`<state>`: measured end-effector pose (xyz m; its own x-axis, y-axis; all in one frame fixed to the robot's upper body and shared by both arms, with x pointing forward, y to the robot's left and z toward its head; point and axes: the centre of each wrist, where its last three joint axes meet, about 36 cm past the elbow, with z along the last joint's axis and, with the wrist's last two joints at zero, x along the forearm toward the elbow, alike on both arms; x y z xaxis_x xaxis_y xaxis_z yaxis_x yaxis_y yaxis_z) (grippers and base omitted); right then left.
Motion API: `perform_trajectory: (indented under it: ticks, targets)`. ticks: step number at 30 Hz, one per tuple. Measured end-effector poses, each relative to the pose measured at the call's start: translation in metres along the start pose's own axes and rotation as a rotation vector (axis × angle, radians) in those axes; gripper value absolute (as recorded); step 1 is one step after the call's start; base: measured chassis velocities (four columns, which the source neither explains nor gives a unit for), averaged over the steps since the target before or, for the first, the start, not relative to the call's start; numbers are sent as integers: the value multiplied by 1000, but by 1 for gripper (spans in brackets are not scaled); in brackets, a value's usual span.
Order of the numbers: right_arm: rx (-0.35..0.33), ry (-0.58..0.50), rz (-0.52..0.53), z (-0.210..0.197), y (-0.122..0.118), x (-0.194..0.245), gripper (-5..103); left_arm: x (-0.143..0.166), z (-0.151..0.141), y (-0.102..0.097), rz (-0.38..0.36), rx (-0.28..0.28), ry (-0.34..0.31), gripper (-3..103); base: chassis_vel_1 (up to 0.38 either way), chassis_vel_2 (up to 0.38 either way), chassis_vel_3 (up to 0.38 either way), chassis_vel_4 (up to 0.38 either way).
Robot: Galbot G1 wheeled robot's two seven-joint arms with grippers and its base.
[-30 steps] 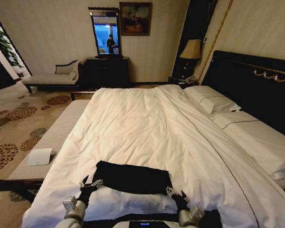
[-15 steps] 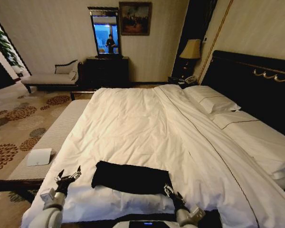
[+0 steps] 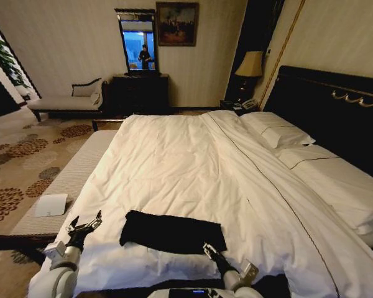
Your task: Fold the clothes on the bed.
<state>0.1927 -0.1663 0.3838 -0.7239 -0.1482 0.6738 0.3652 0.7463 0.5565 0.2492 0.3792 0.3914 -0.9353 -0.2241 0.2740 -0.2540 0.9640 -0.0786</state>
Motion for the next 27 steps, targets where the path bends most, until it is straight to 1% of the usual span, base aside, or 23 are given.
perform_trajectory:
  ticks: [1,2,3,5,6,9,10,12,13,15,17,21,22,25,27]
  targets:
    - [0,4,-4,1,2,2,100,0,0,0,0,1,0,100,0,0,0,0]
    - [-1,6,-6,2,3,5,95,0,0,-1,0,1,0,100,0,0,0,0]
    - [-1,6,-6,2,3,5,95,0,0,-1,0,1,0,100,0,0,0,0]
    - [-3,7,-8,2,6,12,84,-1,-1,-2,4,2,-1,100,0,0,0,0]
    - [-6,7,-9,2,7,15,81,-1,-1,-3,6,2,-1,100,0,0,0,0]
    - [-9,4,-5,2,8,17,79,-2,0,-5,9,3,-1,100,0,0,0,0]
    - [-11,-4,1,2,8,17,78,-2,0,-6,10,2,1,100,0,0,0,0]
    - [-13,-17,14,3,7,16,68,-1,1,-7,11,2,4,100,0,0,0,0]
    - [-13,-17,14,3,7,16,68,-1,1,-7,11,2,4,100,0,0,0,0]
    - [-13,-23,26,4,6,17,57,-1,1,-7,13,1,5,100,0,0,0,0]
    - [-12,-25,31,4,5,17,57,0,1,-7,13,1,5,100,0,0,0,0]
    - [-4,-42,52,3,2,18,35,-1,0,-7,14,-2,0,100,0,0,0,0]
    - [-4,-42,52,3,2,18,35,-1,0,-7,14,-2,0,100,0,0,0,0]
    - [2,-59,72,3,2,18,19,-1,1,-8,18,-1,-1,100,0,0,0,0]
    - [6,-63,75,3,2,20,19,-1,1,-8,20,-1,-1,100,0,0,0,0]
